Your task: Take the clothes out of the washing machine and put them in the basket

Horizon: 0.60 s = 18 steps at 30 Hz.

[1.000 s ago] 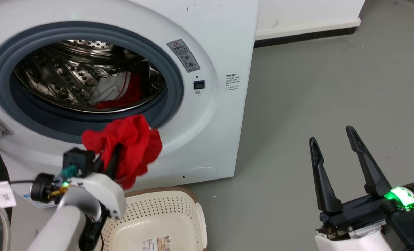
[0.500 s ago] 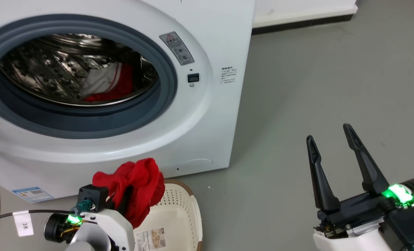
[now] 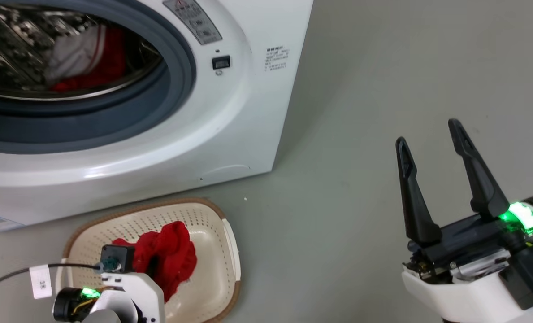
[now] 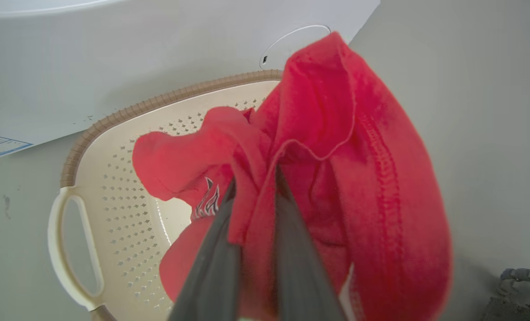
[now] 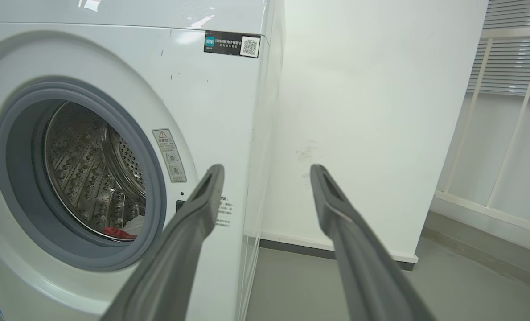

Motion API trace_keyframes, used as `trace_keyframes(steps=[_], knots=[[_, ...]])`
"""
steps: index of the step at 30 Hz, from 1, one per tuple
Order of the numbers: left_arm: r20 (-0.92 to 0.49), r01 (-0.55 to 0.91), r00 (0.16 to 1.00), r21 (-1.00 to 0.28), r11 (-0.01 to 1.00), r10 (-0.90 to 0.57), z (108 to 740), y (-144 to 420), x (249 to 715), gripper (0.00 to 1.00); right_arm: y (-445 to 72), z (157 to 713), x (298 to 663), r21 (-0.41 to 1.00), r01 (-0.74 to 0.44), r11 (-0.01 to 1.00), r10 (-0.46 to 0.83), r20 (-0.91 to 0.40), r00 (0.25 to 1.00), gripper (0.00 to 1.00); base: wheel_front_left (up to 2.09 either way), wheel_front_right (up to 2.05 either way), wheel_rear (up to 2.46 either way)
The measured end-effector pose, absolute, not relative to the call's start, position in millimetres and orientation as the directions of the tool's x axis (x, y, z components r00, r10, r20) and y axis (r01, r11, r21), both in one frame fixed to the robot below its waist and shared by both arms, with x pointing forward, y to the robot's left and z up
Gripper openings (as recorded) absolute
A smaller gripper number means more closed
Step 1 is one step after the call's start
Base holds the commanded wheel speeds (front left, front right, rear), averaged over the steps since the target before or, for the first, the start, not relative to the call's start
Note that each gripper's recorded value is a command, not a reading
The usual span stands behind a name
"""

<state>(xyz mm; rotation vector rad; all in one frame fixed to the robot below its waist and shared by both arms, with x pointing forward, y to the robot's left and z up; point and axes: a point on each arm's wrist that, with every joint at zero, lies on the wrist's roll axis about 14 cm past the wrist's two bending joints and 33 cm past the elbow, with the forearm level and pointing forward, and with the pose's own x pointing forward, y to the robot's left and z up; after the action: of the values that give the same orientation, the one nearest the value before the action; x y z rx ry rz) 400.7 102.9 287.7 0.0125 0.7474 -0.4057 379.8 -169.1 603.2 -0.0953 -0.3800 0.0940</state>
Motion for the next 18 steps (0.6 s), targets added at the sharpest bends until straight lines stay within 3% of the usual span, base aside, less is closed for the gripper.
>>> trace_keyframes(steps=[18], knots=[[-0.877,0.372,0.383,-0.14,0.918,-0.289,166,100,402,0.0,-184,559,441,-0.124,-0.058,0.991,0.092,0.28,0.955,1.0,0.0,0.0,0.0]])
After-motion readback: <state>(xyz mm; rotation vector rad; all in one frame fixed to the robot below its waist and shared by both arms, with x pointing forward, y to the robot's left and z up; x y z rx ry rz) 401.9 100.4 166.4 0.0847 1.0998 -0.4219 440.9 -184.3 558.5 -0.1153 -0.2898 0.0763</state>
